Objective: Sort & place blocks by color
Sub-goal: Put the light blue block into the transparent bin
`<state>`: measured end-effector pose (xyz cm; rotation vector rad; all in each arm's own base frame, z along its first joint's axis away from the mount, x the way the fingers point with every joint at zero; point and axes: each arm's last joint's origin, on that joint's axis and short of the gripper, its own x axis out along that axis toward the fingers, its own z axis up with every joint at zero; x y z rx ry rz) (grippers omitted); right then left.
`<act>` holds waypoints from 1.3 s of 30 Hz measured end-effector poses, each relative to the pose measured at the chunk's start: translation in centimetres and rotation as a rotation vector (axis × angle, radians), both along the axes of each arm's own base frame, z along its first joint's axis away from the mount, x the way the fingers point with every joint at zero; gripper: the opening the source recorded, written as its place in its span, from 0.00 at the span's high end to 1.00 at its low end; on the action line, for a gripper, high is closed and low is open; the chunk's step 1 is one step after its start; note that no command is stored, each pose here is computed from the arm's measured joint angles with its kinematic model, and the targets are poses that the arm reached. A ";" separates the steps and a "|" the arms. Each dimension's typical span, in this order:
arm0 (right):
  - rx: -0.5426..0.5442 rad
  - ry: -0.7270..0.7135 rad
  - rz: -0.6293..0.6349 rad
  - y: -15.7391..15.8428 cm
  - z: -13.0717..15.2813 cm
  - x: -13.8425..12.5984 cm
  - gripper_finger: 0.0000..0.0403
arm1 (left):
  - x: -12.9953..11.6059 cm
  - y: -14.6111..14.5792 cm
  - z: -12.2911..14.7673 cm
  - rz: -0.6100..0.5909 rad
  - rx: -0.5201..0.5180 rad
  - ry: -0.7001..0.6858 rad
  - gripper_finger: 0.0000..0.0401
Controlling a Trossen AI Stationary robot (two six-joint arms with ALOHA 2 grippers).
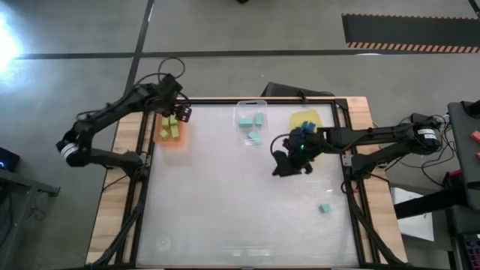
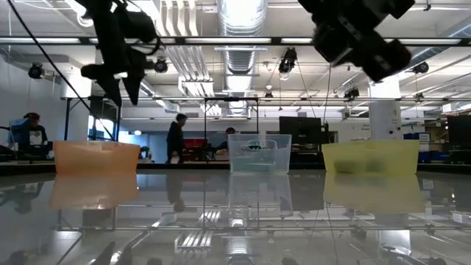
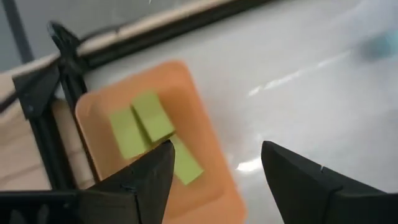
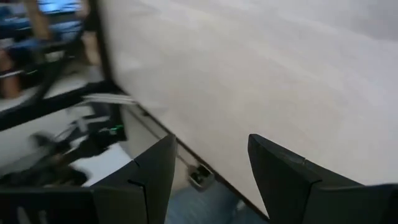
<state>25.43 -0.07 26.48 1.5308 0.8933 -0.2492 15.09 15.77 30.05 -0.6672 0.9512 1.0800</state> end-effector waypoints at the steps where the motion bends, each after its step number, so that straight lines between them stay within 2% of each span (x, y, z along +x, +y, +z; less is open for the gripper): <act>1: 0.010 0.039 0.003 0.3 -0.2 -0.2 0.53 | -0.2 -0.5 0.6 0.003 0.025 -0.033 0.44; 8: 0.077 0.290 0.026 2.2 -1.4 -2.0 0.53 | -1.7 -3.0 4.4 0.012 0.218 -0.294 0.44; 15: 0.149 0.570 0.096 4.3 -2.2 -4.4 0.53 | -2.9 -4.2 6.5 0.005 0.355 -0.448 0.44; 17: 0.132 0.682 0.108 4.7 -2.4 -5.5 0.53 | -3.1 -4.3 6.9 0.005 0.379 -0.473 0.44; 19: 0.064 0.761 0.139 5.2 -2.7 -6.5 0.53 | -3.2 -4.4 7.0 0.005 0.388 -0.483 0.44; 22: -0.029 0.763 0.185 6.0 -3.2 -7.0 0.53 | -3.1 -4.3 7.0 0.005 0.387 -0.481 0.44; 26: -0.064 0.807 0.241 7.2 -4.7 -7.8 0.53 | -2.8 -4.0 6.8 0.005 0.378 -0.471 0.44; 29: -0.060 0.844 0.272 7.8 -6.4 -8.4 0.52 | -2.5 -3.8 6.7 0.006 0.380 -0.475 0.44; 31: -0.051 0.817 0.290 8.1 -7.4 -8.3 0.52 | -2.4 -3.7 6.8 0.005 0.388 -0.484 0.44; 39: -0.040 0.839 0.289 8.1 -11.0 -8.6 0.52 | -2.3 -3.7 7.3 0.007 0.404 -0.558 0.44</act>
